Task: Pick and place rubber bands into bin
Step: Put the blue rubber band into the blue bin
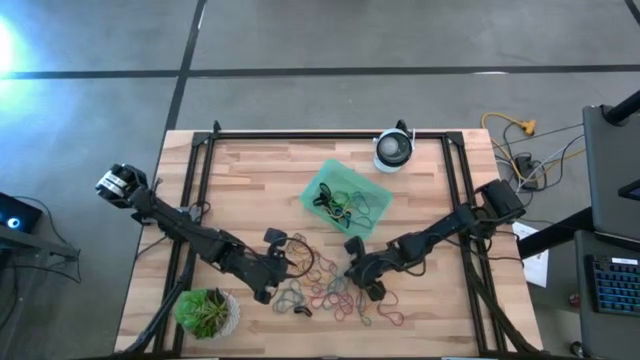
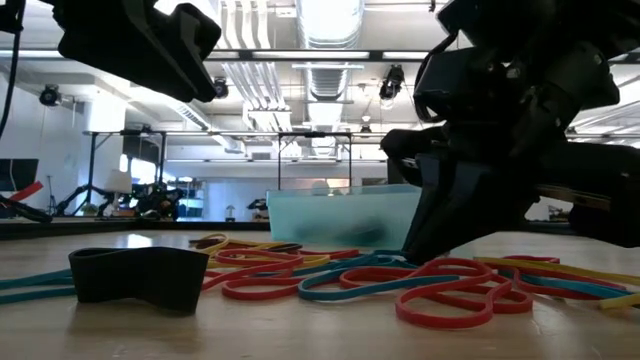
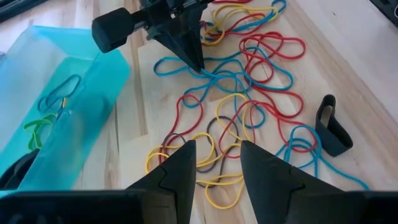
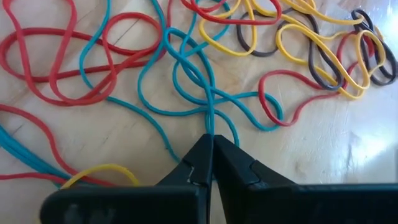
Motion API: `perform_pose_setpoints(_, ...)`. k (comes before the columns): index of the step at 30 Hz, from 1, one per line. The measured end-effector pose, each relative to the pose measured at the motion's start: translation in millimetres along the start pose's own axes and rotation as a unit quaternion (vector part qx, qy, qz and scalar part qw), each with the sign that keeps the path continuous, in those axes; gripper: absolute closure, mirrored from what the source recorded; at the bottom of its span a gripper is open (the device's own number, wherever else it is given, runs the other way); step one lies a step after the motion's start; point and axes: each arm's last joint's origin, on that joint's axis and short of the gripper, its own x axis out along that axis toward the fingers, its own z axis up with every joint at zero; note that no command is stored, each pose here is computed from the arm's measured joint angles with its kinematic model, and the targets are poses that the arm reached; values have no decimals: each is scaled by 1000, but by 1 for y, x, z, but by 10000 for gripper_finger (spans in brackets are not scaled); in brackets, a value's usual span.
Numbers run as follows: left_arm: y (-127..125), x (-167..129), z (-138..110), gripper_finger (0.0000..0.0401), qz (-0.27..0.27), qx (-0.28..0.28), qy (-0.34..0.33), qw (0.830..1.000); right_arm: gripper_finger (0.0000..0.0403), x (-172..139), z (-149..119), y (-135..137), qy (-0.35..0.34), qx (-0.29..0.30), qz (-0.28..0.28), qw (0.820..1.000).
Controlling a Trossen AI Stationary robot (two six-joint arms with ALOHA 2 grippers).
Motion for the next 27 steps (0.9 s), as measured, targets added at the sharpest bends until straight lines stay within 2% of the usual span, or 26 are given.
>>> perform_pose_setpoints(8, 0, 0, 0, 290, 0, 1, 0, 1000, 394, -18, 12, -6, -20, 2, -23, 1000)
perform_pose_setpoints(18, 0, 0, -1, 290, 1, 1, 1, 1000, 394, -58, 33, -15, -73, -4, -31, 997)
perform_pose_setpoints(23, 0, 0, -1, 290, 1, 1, 1, 1000, 394, -75, 41, -17, -103, 0, -12, 995)
perform_pose_setpoints(27, 0, 0, -1, 290, 1, 2, 2, 1000, 394, -78, 36, -15, -73, 20, 4, 997)
